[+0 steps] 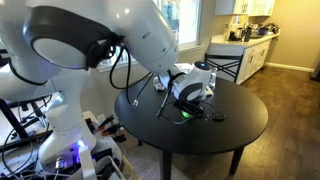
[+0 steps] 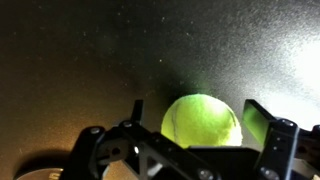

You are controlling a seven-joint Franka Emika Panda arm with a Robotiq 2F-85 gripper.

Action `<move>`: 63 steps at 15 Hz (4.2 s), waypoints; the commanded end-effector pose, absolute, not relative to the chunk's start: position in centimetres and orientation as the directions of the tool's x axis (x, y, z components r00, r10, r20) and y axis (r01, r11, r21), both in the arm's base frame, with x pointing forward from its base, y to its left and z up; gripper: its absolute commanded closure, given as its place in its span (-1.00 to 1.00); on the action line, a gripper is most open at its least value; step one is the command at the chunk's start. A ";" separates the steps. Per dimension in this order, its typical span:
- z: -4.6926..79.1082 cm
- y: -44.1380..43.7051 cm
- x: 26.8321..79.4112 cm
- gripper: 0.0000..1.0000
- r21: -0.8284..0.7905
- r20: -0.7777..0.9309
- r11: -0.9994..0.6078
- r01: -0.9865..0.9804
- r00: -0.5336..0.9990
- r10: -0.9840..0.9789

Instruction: Pick up the green ball and put it inside the black can with balls in it

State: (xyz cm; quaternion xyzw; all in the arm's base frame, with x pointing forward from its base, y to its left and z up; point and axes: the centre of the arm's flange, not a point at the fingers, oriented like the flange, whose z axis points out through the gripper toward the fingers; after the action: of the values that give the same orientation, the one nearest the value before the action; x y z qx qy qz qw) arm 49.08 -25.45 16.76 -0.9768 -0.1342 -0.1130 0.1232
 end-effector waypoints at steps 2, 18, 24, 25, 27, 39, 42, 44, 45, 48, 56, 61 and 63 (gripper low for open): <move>16.2 -25.4 49.6 -0.84 -0.180 0.300 -0.934 0.308 0.922 0.247; 22.1 -22.0 45.2 0.22 -0.110 0.471 -0.891 0.440 0.813 0.343; 29.5 -20.1 46.0 0.22 -0.024 0.546 -0.883 0.469 0.746 0.382; 30.9 -19.8 46.3 0.22 -0.002 0.560 -0.882 0.471 0.731 0.388; 33.2 -19.3 46.7 0.22 0.037 0.581 -0.879 0.475 0.705 0.406; 36.4 -19.1 49.2 0.22 0.149 0.689 -0.870 0.469 0.582 0.432; 36.9 -17.9 50.2 0.22 0.169 0.712 -0.864 0.474 0.548 0.439; 36.8 -17.0 50.9 0.22 0.169 0.722 -0.859 0.483 0.532 0.441; 36.7 -16.7 51.2 0.22 0.168 0.725 -0.856 0.489 0.528 0.443; 36.0 -15.9 52.5 0.22 0.176 0.730 -0.853 0.491 0.516 0.447; 34.0 -15.0 54.4 0.22 0.144 0.724 -0.836 0.530 0.520 0.454; 33.5 -14.2 54.4 0.22 0.136 0.722 -0.825 0.548 0.516 0.461; 33.5 -14.2 54.4 0.22 0.134 0.721 -0.828 0.545 0.520 0.459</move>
State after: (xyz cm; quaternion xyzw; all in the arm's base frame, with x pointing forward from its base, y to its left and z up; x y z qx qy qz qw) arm 54.39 -14.26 33.44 -0.8724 -0.2787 -0.3970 0.0603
